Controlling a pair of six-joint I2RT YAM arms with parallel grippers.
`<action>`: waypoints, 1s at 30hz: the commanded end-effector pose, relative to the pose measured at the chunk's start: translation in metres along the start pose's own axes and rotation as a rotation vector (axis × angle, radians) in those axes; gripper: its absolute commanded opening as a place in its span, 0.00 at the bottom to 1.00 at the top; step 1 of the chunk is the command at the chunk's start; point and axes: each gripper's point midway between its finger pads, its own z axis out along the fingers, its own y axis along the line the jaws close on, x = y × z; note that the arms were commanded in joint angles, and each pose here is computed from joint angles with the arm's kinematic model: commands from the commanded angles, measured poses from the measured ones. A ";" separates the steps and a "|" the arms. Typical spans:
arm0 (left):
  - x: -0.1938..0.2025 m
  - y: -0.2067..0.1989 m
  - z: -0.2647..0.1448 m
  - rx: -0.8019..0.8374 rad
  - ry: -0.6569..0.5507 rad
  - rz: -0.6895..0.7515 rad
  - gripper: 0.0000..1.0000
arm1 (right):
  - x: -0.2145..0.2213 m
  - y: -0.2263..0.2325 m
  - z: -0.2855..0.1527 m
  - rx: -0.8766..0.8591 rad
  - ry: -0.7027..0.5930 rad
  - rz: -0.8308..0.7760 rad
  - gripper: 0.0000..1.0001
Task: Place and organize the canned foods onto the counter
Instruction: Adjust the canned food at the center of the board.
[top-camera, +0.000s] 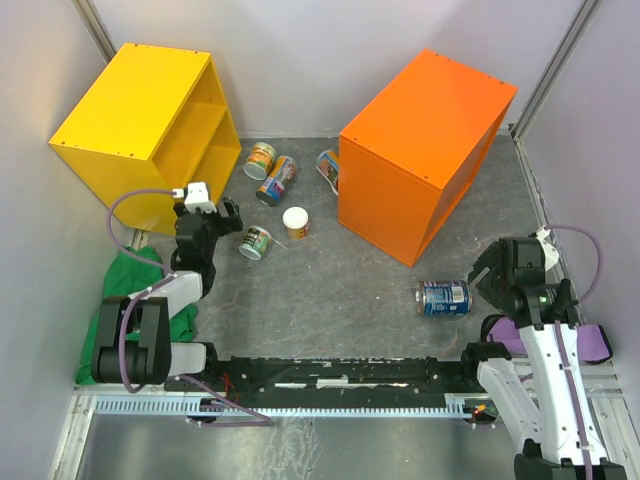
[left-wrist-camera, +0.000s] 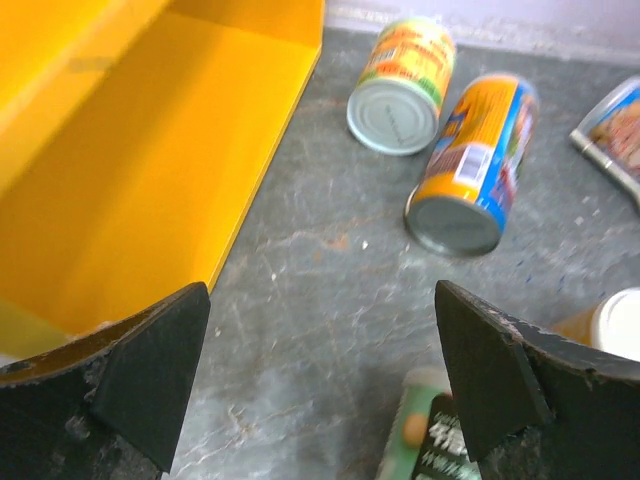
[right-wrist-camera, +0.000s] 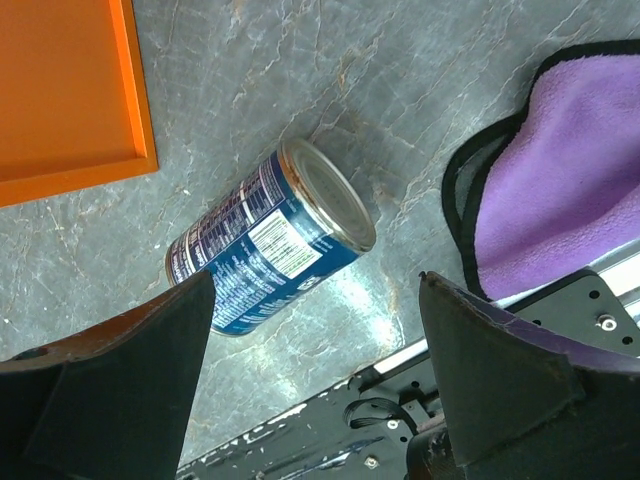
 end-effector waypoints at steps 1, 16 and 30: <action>-0.020 -0.007 0.001 -0.034 0.073 -0.160 0.99 | 0.000 0.011 -0.006 -0.024 0.033 0.034 0.91; -0.085 -0.105 -0.040 0.426 0.115 -0.550 0.99 | 0.043 0.048 0.012 -0.023 0.184 0.340 0.95; -0.082 -0.173 -0.094 0.635 0.170 -0.484 0.99 | 0.075 0.076 0.040 0.095 0.163 0.314 1.00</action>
